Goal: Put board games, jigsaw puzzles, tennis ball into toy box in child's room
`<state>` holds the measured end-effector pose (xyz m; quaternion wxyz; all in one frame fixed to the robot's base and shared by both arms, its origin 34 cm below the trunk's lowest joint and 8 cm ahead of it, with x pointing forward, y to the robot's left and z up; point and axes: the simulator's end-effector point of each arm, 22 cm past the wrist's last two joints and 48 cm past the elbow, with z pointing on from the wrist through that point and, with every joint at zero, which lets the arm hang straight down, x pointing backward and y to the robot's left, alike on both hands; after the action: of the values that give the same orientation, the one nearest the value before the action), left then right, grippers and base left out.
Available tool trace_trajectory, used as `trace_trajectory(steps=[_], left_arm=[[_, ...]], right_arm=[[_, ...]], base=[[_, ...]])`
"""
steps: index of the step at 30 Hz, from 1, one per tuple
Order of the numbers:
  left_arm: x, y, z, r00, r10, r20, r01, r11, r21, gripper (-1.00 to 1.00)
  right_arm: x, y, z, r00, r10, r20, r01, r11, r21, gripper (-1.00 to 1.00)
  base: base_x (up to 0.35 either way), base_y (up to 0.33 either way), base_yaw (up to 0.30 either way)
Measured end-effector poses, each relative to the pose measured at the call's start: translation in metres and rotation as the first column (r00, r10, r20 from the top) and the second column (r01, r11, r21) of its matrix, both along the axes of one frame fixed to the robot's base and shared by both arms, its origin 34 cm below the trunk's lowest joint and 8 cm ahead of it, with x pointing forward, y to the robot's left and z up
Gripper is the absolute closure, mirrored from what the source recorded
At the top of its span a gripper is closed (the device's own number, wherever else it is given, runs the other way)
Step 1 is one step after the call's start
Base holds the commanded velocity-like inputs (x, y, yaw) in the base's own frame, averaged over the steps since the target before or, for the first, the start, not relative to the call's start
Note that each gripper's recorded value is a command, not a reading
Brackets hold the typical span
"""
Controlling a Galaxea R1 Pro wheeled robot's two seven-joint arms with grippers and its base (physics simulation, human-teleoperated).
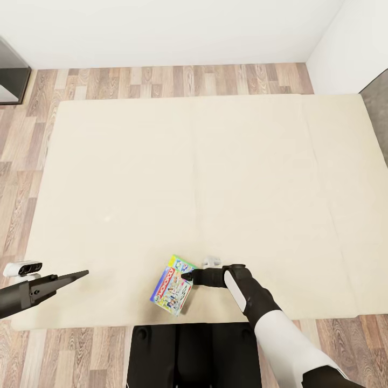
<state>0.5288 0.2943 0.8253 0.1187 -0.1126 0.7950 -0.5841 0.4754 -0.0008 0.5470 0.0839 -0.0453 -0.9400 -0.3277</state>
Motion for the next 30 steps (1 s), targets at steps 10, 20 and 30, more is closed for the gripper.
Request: trace_trajectory(steps=[10,20,30], left_arm=[[0.0001,0.0003,0.0001,1.0,-0.001,0.0,0.001,1.0,0.001,-1.0],[-0.0004,0.0004,0.0,1.0,-0.001,-0.001,0.001,1.0,0.001,-1.0],[-0.0005,0.0004,0.0,1.0,-0.001,-0.001,0.001,1.0,0.001,-1.0]], right_arm=[[0.0002,-0.0004,-0.0004,1.0,0.0,0.001,0.0,1.0,-0.002,-1.0],[-0.0004,-0.0009,-0.0002,1.0,-0.003,-0.005,0.003,1.0,-0.002,-1.0],[0.0003,-0.0011,-0.0003,1.0,-0.006,-0.004,0.006,1.0,-0.002,-1.0]], base=[[0.0,0.0,0.0],[0.0,0.0,0.0],[0.0,0.0,0.0]])
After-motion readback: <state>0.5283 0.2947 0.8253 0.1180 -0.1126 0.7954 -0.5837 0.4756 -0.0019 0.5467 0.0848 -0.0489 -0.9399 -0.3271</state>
